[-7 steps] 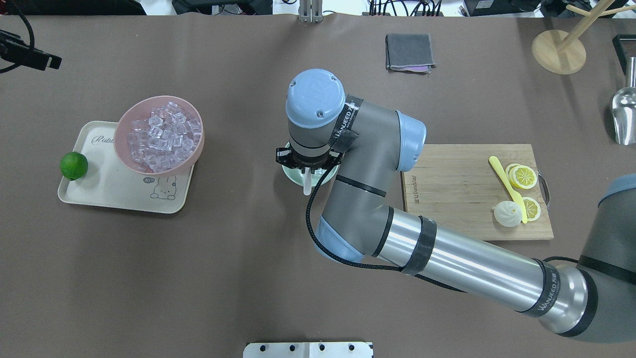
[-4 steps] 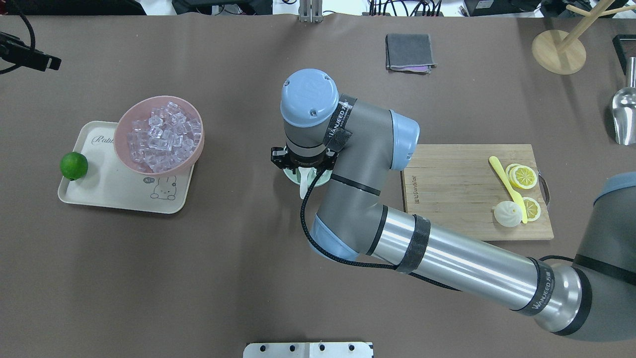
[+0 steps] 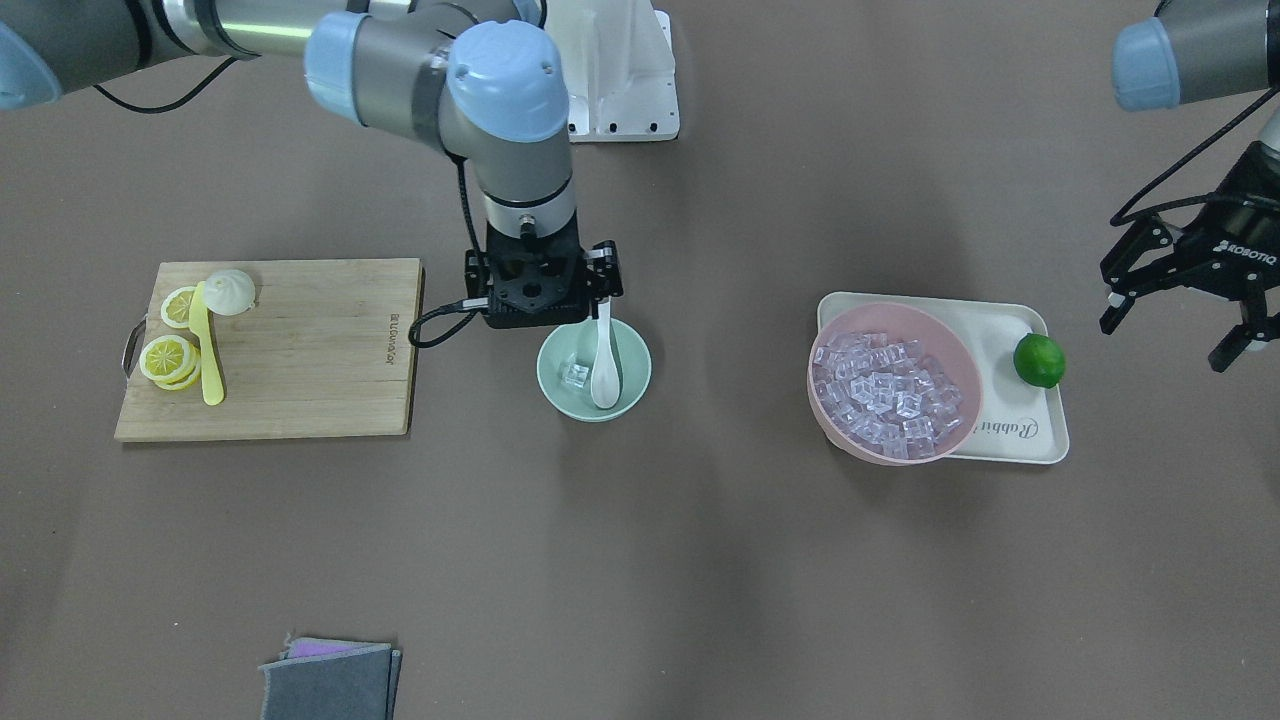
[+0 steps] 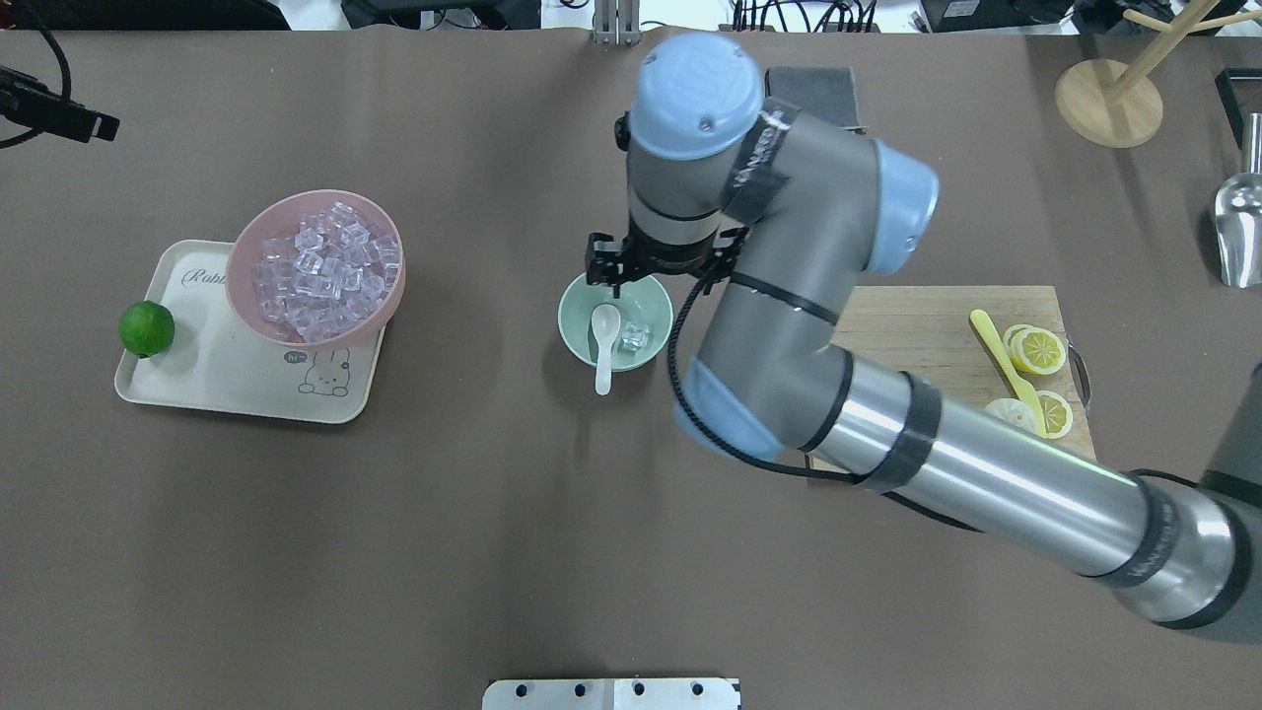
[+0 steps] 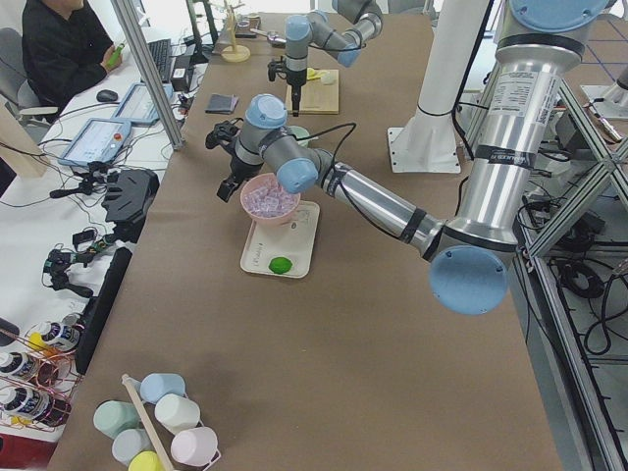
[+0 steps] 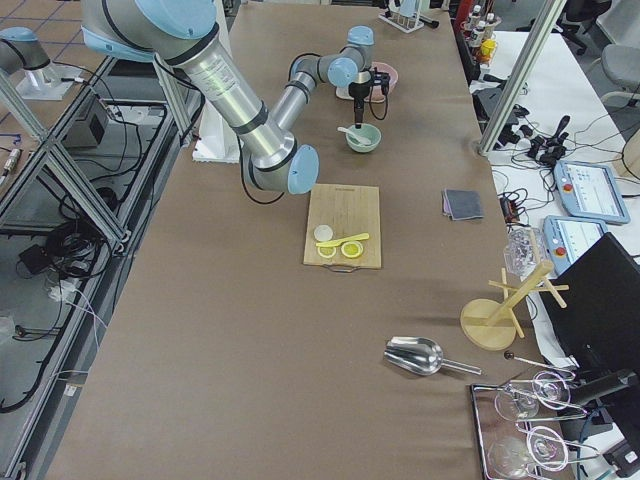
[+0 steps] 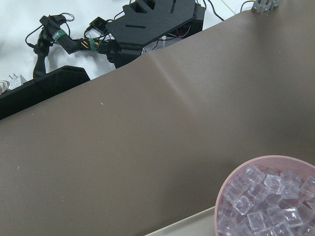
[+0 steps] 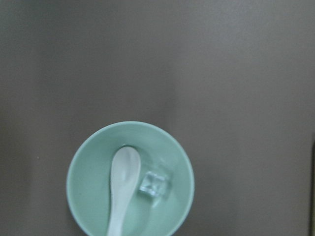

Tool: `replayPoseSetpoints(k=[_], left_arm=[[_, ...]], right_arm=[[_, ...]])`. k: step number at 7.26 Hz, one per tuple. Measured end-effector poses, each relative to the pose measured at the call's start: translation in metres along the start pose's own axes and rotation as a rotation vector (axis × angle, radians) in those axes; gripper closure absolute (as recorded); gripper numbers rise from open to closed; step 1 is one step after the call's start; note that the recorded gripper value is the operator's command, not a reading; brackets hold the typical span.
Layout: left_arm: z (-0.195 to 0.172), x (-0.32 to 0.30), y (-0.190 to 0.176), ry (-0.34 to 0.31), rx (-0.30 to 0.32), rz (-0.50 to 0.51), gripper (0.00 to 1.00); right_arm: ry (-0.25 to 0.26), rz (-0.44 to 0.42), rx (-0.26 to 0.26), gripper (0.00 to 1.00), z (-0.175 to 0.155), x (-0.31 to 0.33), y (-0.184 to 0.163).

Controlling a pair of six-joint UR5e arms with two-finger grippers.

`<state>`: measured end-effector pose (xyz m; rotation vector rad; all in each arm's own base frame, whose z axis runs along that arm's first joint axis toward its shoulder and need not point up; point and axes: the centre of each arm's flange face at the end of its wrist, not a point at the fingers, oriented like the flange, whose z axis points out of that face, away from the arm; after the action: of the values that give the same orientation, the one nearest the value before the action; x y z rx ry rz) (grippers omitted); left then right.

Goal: Put spoon and ice into bowl

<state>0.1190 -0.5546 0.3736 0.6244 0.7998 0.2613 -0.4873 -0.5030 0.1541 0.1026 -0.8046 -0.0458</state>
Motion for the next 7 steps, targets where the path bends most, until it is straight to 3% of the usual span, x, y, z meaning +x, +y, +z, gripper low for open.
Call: replayPoseSetpoints(k=[2,3,5,7], left_arm=[[0.019,-0.014,0.008,-0.013,-0.035,-0.017,0.02],[0.034,-0.027,0.018,-0.031,-0.067,-0.035,0.02],[0.052,-0.052,0.051,-0.064,-0.129,-0.057,0.02],[0.048,-0.079,0.075,-0.085,-0.161,-0.009,0.02]], right_arm=[[0.012,-0.123,0.006,0.0,-0.022,0.116,-0.01],[0.044,-0.185,0.0,0.0,-0.019,0.17,-0.007],[0.113,-0.228,0.02,0.0,-0.027,0.244,-0.023],[0.191,-0.28,0.028,0.0,-0.051,0.349,-0.044]])
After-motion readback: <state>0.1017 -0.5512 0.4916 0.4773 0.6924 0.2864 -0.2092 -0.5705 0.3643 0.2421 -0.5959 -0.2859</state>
